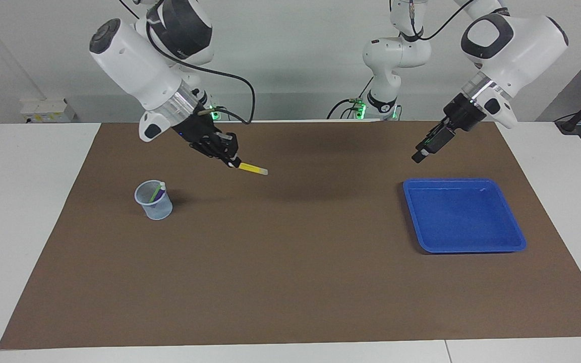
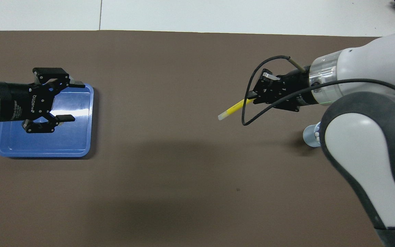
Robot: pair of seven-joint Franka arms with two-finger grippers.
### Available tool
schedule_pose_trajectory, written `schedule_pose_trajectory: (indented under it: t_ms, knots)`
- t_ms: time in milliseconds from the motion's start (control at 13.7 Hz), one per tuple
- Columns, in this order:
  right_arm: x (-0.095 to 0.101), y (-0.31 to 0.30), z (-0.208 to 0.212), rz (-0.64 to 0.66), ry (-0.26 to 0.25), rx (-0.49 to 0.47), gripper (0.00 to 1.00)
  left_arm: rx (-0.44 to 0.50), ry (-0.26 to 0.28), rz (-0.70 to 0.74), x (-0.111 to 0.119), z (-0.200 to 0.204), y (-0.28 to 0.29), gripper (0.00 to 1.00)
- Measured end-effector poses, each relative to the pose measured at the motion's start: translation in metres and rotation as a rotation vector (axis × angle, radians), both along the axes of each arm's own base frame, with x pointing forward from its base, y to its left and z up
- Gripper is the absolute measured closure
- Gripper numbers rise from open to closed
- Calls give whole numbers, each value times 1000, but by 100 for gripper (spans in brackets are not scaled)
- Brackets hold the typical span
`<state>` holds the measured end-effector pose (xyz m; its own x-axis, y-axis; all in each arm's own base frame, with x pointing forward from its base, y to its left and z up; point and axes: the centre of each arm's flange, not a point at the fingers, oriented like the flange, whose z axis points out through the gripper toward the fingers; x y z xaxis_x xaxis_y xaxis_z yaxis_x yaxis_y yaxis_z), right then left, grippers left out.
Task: Right arm passes pens to left for tray arrangement
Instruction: 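Lift the yellow pen with the right gripper while the left gripper approaches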
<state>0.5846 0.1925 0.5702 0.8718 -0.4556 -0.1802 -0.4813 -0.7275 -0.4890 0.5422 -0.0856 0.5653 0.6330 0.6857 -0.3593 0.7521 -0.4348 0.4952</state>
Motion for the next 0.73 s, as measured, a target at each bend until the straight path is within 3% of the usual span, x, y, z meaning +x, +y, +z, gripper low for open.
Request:
schedule_pose_trajectory:
  t_ms: [218,728]
  knots:
    - [-8,37,-1,-172,29,73,82,-95,55,157,-5,-9,-26,0]
    - [-46,122,-18,-483,-37,229,82,-237,164,493,-22,-22,-85,0]
